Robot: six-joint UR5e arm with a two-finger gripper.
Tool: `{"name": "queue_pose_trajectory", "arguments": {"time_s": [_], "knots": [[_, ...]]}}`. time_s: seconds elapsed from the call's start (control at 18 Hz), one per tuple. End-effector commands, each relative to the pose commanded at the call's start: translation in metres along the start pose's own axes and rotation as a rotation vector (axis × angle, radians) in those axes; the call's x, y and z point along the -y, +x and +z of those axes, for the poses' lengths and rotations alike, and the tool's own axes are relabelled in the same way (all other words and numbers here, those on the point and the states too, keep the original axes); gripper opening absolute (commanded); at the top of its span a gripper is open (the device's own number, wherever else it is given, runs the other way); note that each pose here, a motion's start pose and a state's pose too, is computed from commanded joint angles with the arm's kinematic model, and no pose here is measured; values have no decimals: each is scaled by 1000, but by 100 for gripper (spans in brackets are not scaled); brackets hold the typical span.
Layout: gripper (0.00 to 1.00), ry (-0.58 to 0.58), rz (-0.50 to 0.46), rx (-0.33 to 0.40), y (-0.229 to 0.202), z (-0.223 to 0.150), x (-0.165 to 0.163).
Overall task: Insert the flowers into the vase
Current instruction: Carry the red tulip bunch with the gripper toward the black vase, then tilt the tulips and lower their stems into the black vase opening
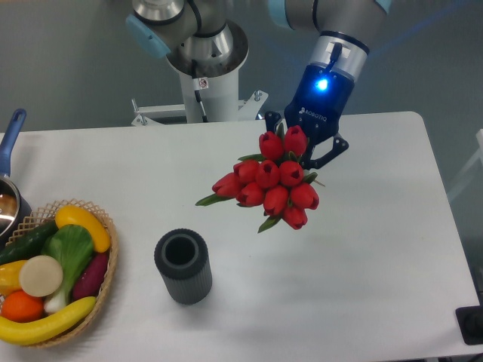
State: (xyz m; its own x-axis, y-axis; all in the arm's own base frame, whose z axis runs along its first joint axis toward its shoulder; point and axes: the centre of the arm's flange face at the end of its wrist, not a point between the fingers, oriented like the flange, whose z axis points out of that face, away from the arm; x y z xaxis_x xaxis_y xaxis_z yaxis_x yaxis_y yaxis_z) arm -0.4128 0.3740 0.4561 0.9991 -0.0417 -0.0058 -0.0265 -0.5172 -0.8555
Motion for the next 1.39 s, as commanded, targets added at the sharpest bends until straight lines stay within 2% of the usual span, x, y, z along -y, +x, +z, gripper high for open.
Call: {"name": "queue_pose_trajectory", "arguments": {"time_s": [0.67,0.78,0.94,1.11,1.39], "knots": [[30,13,39,-15,6,10,11],[30,69,57,-62,13,21,17],[30,216,54,-183,22,35,23],[30,315,106,-276,36,55,30],[30,400,161,-372,50,76,60]]}}
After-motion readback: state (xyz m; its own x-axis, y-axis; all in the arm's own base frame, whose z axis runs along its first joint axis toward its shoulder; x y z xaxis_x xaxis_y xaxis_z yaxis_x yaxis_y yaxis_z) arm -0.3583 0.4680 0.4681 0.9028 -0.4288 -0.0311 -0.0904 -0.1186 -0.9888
